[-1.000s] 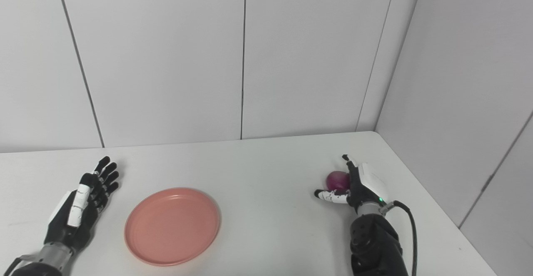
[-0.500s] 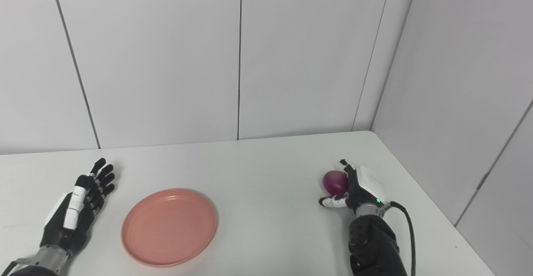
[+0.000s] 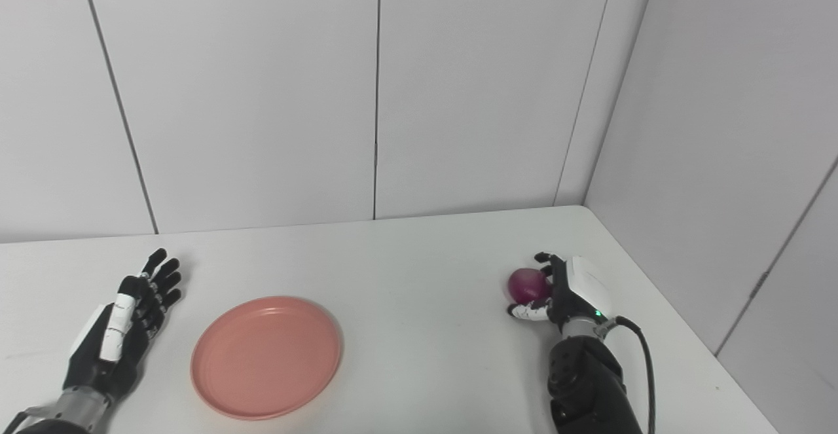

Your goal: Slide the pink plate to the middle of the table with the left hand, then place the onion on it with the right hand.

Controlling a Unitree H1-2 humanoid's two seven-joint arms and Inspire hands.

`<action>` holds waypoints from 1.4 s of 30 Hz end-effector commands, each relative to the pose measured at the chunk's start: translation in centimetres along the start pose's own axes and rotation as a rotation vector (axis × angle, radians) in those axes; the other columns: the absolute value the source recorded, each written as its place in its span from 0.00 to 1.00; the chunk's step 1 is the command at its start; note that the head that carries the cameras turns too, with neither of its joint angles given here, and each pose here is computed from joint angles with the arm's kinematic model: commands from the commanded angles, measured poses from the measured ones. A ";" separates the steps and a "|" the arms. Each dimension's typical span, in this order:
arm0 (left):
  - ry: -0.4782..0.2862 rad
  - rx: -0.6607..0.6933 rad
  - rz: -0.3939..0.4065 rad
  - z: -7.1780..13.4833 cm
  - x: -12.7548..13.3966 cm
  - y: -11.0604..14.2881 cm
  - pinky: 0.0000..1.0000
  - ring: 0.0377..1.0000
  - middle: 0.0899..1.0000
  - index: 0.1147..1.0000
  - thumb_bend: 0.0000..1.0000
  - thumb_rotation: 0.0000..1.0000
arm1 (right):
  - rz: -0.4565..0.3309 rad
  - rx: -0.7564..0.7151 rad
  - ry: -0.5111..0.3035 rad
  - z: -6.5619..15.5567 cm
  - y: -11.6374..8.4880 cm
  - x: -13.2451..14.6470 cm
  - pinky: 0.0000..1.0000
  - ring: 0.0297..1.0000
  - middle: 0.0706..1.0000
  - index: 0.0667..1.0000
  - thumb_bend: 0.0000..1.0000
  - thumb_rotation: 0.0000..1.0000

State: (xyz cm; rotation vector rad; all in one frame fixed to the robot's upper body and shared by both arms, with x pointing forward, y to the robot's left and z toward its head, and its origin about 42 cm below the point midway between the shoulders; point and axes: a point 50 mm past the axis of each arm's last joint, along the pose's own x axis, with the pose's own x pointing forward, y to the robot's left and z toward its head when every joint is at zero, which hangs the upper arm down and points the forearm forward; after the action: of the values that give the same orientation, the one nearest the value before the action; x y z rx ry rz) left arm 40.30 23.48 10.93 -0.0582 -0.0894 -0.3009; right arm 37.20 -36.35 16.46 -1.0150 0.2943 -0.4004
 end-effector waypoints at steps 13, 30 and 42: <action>-0.032 0.007 -0.002 1.0 0.6 -0.2 1.00 1.00 0.98 0.98 0.89 0.94 | -0.052 -0.029 -0.060 1.2 0.2 1.4 0.44 0.51 0.57 0.66 0.74 0.03; -0.039 0.006 -0.006 1.0 0.6 -0.2 1.00 1.00 0.98 0.98 0.88 0.94 | -0.085 -0.032 -0.076 1.2 -0.4 1.4 0.34 0.42 0.40 0.47 0.53 0.00; -0.035 0.002 -0.005 1.0 0.6 -0.2 1.00 1.00 0.98 0.97 0.89 0.94 | -0.138 0.023 -0.112 1.5 -1.1 0.9 0.31 0.40 0.42 0.46 0.53 0.00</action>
State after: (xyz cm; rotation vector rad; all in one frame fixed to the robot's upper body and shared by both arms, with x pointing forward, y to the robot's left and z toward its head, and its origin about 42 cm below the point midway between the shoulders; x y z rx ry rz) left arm 40.07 23.48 10.85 -0.0601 -0.0851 -0.2983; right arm 37.68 -36.21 15.83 -1.0367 0.2242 -0.4340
